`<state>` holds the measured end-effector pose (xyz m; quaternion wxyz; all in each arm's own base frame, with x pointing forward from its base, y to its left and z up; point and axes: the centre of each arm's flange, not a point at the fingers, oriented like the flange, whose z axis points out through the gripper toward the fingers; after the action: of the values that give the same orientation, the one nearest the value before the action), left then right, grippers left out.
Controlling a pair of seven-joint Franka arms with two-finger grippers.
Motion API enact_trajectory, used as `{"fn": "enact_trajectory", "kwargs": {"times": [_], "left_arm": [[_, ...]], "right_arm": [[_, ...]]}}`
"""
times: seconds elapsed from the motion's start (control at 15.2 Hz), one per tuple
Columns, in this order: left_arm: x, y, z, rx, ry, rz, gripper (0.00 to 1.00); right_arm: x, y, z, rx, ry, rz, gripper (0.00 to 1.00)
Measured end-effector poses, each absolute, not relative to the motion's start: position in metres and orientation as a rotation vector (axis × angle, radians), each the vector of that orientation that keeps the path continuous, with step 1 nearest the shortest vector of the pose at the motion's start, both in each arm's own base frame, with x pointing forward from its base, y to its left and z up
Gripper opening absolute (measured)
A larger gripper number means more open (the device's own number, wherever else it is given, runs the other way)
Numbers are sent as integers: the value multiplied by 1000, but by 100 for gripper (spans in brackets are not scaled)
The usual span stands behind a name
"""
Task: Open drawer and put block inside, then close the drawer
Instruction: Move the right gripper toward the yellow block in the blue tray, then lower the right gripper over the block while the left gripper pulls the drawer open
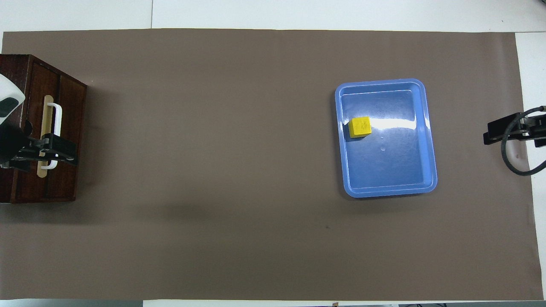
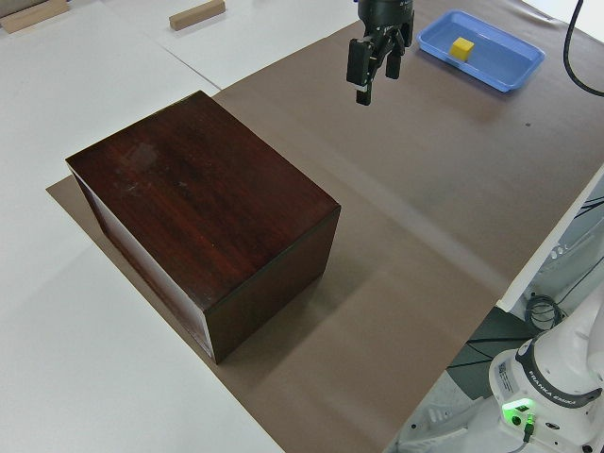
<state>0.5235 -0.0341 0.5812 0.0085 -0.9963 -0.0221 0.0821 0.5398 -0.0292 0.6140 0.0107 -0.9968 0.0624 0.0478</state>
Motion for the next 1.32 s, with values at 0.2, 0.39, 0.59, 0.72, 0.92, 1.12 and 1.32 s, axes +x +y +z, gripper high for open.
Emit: {"fn": "enact_trajectory", "kwargs": {"times": [0.2,0.39,0.59,0.72,0.92,1.12,1.32], "left_arm": [[528,-39,583,-3121,-61,188,100],[543,-42,571,-3071,-22,3,100],[552,-45,540,-2970,59,-76,100],[562,-51,515,-2883,141,-80,100],[582,-58,478,-2802,237,-108,100],[602,-51,446,-2721,313,-143,100],[611,-22,430,-2722,283,-170,100]], "right_arm": [[540,-38,592,-3007,473,205,100],[549,-39,558,-2862,809,271,100],[575,-33,501,-2663,1114,338,100],[589,-32,459,-2530,1257,389,100],[593,-32,409,-2341,1411,480,100],[594,-40,369,-2230,1493,581,100],[601,-41,334,-2156,1534,628,100]]}}
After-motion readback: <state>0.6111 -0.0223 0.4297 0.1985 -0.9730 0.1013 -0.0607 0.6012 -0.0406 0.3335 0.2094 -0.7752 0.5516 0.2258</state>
